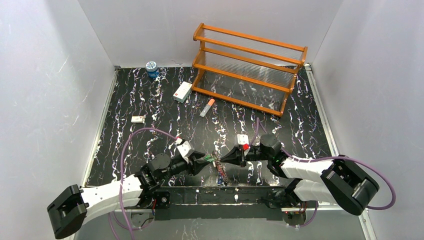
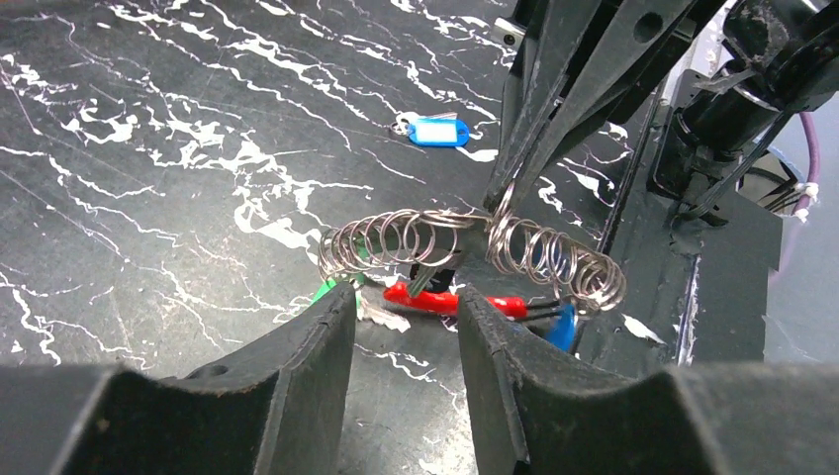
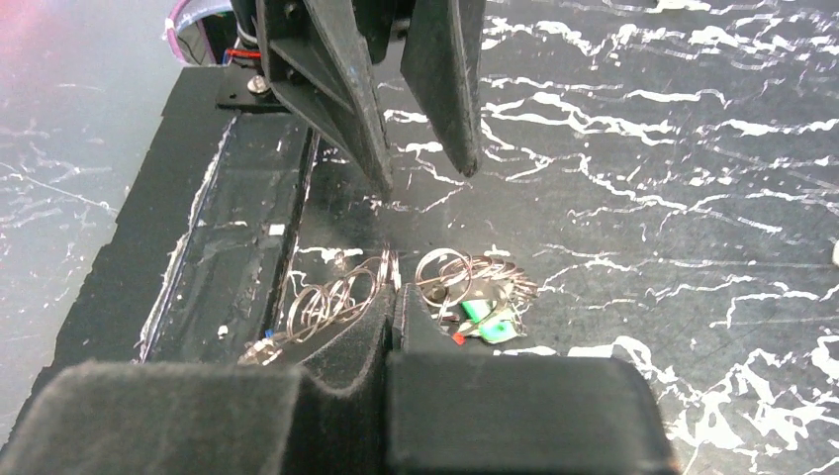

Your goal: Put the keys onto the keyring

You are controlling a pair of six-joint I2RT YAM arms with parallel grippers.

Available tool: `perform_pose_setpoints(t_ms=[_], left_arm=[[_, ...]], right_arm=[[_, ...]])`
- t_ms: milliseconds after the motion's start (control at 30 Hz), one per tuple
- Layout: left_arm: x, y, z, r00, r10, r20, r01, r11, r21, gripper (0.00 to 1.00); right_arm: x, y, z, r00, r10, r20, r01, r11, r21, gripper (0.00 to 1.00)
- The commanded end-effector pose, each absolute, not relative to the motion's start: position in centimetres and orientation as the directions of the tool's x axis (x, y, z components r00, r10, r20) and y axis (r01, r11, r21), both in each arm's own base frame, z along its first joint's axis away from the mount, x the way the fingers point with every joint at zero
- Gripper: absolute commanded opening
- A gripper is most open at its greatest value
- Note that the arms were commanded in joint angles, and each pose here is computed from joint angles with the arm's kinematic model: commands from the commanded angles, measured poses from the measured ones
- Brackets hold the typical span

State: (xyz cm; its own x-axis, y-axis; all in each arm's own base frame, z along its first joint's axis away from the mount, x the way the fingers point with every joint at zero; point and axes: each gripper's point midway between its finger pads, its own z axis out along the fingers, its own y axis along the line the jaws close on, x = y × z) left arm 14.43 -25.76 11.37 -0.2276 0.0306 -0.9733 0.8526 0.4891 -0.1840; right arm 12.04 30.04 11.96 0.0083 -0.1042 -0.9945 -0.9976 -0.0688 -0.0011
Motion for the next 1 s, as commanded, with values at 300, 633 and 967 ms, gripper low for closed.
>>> perform_pose_setpoints(t_ms=[300, 633, 967], left_arm=[[15.0, -27.7, 12.9, -0.203, -0.037, -0.978, 0.870, 0.451, -0.198, 0.34], [15.8, -29.1, 14.2, -0.179, -0.072, -0.981, 0.873, 0.449, -0.192, 0.34], [14.4, -29.7, 14.8, -0.144, -0.076, -0.987, 0.910, 0.381, -0.162, 0.30]], right_arm=[[12.4, 30.7, 15.8, 0.077, 0.015, -0.997, -0.994, -0.070, -0.078, 0.01], [12.5, 30.8, 16.0, 0.073, 0.016, -0.997, -0.994, -0.075, -0.074, 0.01], [13.0, 30.9, 16.2, 0.074, 0.015, -0.997, -0.996, -0.049, -0.075, 0.01]])
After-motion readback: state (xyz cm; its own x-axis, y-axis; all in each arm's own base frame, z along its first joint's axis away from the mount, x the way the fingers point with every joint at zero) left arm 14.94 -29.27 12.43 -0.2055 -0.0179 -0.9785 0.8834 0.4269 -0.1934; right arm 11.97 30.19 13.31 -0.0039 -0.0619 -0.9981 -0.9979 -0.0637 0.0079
